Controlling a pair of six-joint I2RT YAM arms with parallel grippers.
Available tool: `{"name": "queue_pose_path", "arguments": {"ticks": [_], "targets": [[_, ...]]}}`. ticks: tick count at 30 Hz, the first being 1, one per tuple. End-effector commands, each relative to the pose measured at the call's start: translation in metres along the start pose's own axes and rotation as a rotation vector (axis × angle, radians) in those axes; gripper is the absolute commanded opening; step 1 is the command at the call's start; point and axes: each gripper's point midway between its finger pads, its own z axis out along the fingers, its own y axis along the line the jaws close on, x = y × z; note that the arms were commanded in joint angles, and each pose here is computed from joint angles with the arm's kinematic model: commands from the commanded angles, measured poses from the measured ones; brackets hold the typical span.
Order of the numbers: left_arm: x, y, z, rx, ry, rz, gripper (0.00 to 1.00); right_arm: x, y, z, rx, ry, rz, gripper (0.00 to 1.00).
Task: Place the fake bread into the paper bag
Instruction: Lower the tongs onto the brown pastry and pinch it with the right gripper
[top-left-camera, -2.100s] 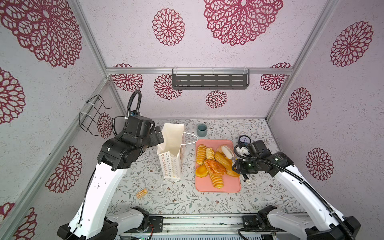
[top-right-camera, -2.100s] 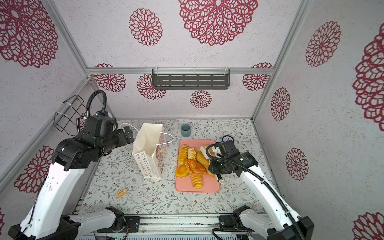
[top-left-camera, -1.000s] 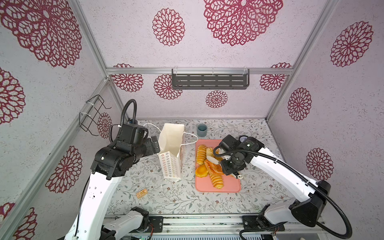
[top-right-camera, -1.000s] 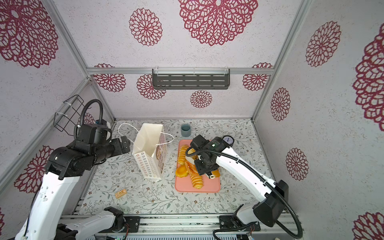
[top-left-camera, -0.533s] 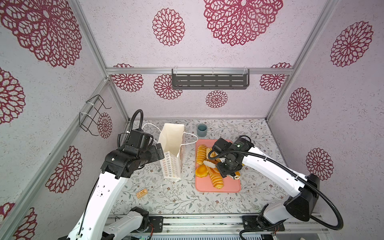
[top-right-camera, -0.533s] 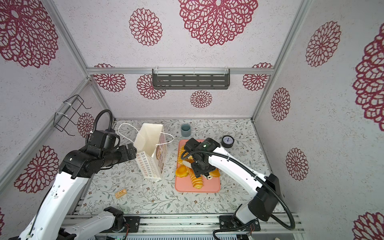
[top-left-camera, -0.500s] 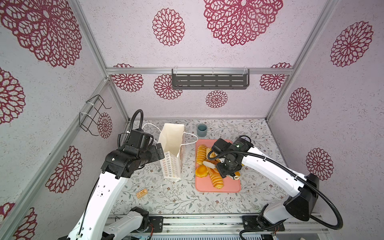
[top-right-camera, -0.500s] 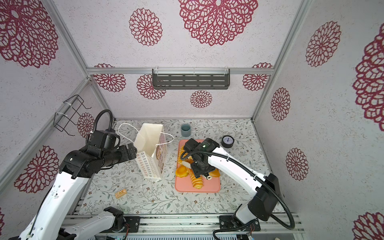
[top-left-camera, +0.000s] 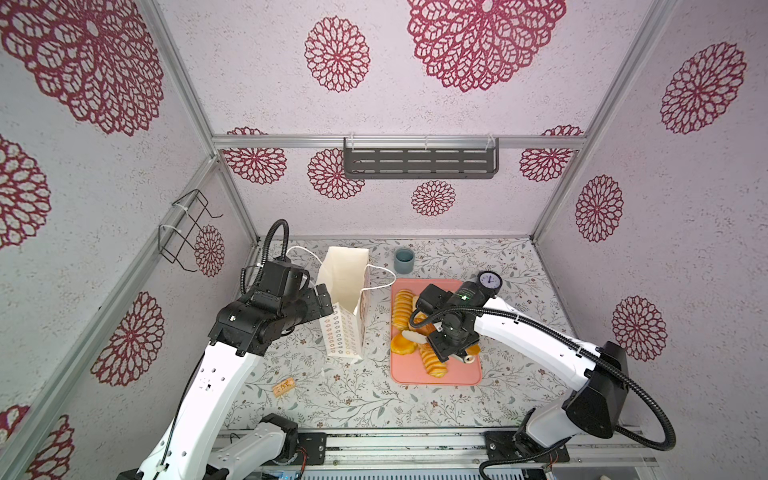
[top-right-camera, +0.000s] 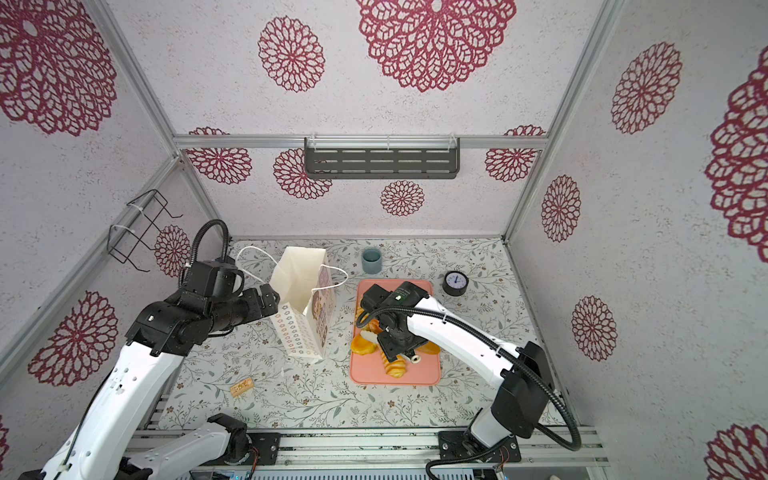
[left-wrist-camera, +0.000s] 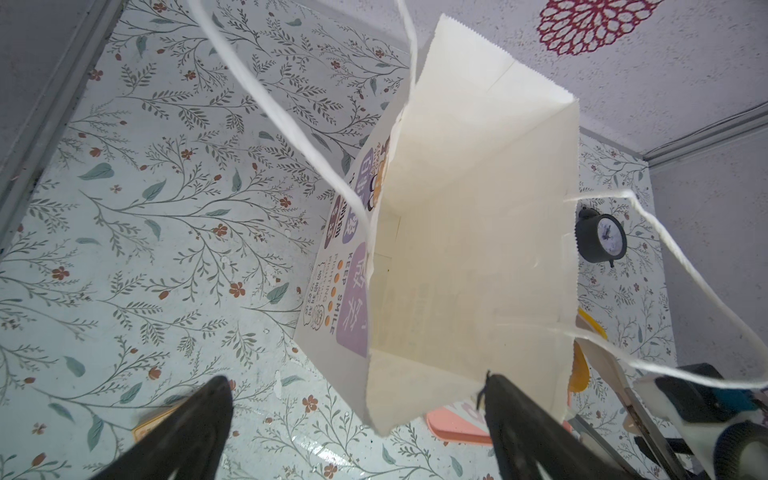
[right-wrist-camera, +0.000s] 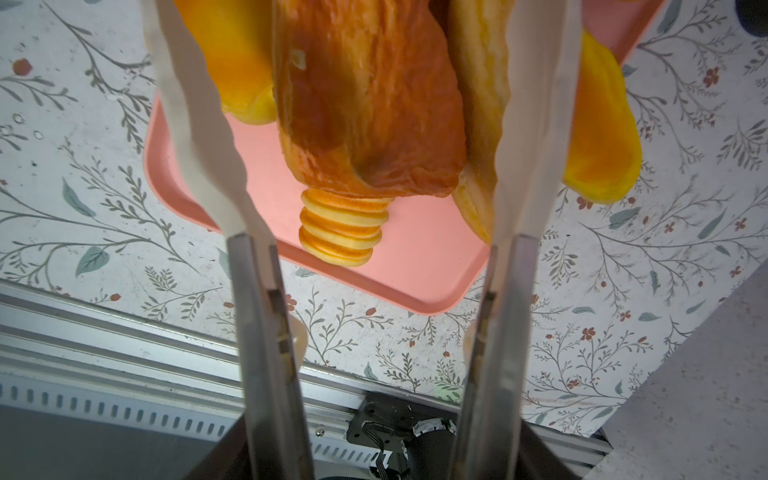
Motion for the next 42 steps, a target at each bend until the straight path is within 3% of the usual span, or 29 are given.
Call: {"name": "queue_pose_path", "arguments": {"ticks": [1,11,19,24,34,42], "targets": [[-0.009,-0.005,0.003,0.024,-0.029,-0.028,0.98,-0.004,-0.005,0.000,0.041,-0.023,-0.025,0.67],[-0.009,-0.006,0.007,0.027,-0.027,-0.031,0.98,-0.003,-0.007,0.015,0.055,-0.005,-0.045,0.67],[-0.016,-0.010,0.008,0.038,-0.034,-0.034,0.98,0.001,-0.013,0.021,0.037,0.005,-0.026,0.60],[-0.018,-0.012,0.008,0.043,-0.037,-0.036,0.98,0.000,-0.019,0.021,0.013,0.000,0.004,0.52],[-0.024,-0.012,0.004,0.045,-0.049,-0.038,0.98,-0.009,-0.018,0.004,-0.024,-0.060,0.032,0.26],[-0.027,-0.011,0.001,0.039,-0.055,-0.038,0.98,-0.015,-0.021,-0.012,-0.030,-0.116,0.057,0.16]]}}
